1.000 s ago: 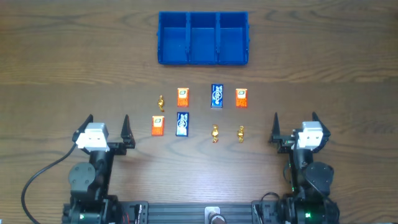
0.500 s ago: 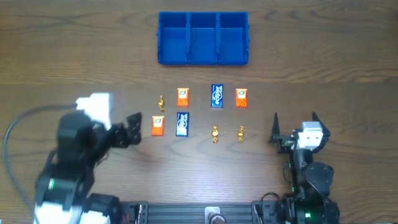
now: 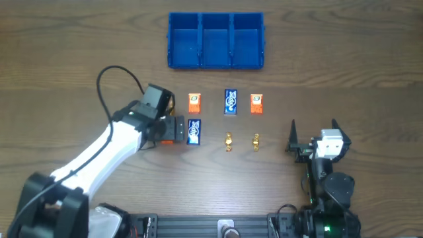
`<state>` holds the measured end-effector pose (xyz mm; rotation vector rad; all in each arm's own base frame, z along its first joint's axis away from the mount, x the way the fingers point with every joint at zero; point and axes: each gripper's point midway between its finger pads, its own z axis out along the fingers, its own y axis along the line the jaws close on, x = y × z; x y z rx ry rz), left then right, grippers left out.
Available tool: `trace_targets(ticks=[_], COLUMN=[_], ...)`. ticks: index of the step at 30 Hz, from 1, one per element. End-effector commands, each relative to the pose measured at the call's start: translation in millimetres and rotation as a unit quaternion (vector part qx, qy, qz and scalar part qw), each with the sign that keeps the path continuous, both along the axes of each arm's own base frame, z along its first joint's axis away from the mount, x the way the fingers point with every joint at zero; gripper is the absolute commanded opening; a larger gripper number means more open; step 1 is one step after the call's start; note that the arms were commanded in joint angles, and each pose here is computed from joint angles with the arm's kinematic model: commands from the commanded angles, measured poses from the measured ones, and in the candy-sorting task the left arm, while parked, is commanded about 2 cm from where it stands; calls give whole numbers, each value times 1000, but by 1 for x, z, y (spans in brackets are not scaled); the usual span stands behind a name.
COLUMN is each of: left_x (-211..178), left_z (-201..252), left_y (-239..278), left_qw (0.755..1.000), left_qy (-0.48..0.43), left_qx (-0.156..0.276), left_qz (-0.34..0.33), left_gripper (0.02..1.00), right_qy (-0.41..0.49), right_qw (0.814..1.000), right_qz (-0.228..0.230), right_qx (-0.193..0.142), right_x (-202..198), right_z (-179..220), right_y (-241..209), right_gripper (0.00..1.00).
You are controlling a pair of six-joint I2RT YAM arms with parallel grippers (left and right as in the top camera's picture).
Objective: Sort Candies Into Trays
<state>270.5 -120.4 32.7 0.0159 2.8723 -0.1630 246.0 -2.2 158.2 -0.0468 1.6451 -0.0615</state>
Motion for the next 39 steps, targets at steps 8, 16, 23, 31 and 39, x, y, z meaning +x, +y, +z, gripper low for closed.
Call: trace_targets(ticks=[8,16,23,31,39], left_x=[5,6,6,8,85], left_z=[-29,-37,-38,-36,80], left_y=[9,2,3,2,-25], left_qw=[999,998,998,998,994], left_qy=[25,22,22,19,-85], left_qx=[45,60,62,56,27], left_qz=[17,4,7,20,57], left_gripper=[1000,871,592,349,334], right_qy=[2,2,2,2,2], right_qw=[1000,1000,1000,1000,1000], right_qz=[12,11,12,12,12], right_qx=[-6,-6,-6,-6,-6], right_x=[0,0,0,0,0], right_z=[-2,-2,-2,-2,-2], right_y=[5,5,5,5,5], right_gripper=[998,998,998,998,998])
